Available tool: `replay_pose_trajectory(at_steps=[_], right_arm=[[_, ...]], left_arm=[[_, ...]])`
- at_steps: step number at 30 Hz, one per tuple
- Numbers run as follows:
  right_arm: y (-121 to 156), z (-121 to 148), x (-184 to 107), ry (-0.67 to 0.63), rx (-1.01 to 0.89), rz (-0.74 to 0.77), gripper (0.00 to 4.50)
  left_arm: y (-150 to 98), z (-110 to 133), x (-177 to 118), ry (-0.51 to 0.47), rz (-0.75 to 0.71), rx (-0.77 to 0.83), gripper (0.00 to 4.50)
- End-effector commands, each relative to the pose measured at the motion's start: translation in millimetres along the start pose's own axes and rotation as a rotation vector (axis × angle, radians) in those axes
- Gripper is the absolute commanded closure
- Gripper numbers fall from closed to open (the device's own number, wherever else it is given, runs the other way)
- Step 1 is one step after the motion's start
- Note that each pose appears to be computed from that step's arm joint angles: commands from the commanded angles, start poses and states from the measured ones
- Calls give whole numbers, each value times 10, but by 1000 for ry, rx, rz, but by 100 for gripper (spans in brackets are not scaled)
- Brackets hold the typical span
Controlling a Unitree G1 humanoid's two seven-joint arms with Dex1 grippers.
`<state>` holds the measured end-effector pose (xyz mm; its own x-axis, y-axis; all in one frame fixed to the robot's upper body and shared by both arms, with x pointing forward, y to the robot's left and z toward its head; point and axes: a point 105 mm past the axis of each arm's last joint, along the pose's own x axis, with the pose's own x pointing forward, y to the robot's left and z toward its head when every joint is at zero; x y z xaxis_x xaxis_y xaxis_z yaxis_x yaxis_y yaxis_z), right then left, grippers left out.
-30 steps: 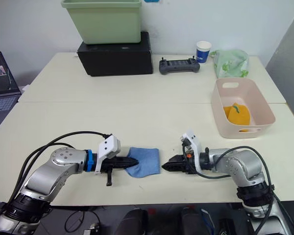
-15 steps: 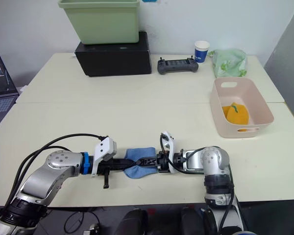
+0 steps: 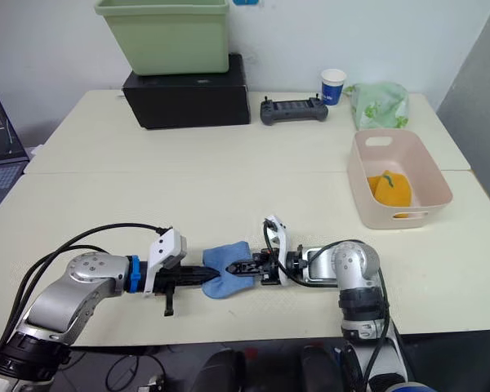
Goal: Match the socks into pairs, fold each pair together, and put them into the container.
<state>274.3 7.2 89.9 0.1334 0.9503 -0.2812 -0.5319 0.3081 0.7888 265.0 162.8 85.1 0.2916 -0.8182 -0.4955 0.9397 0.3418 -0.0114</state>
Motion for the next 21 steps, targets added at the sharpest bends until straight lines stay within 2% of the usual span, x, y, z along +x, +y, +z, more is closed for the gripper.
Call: replay_pose_trajectory(at_steps=[1, 2, 5, 7, 11, 17, 19, 21], right_arm=[[-72, 64, -91, -45, -57, -56, 446], [-62, 98, -119, -58, -82, -64, 446], [37, 314, -343, -131, -235, -95, 450], [121, 425, -520, -146, -388, -135, 450], [357, 749, -965, -235, -670, -252, 450], [605, 1152, -1519, -338, -889, -420, 450], [641, 1403, -1910, -381, -998, -592, 450], [646, 1538, -2244, -345, -1140, -776, 450]], left_arm=[[50, 122, -88, -22, 1, 13, 450], [55, 165, -97, -34, -2, 15, 450], [62, 447, -190, -117, -15, 14, 392], [82, 711, -238, -186, 2, 31, 330], [-64, 1472, -205, -381, -63, 94, 196], [-55, 1998, -54, -489, -41, 205, 4], [-32, 2197, 36, -542, -18, 255, 1], [1, 2383, 133, -603, 24, 268, 1]])
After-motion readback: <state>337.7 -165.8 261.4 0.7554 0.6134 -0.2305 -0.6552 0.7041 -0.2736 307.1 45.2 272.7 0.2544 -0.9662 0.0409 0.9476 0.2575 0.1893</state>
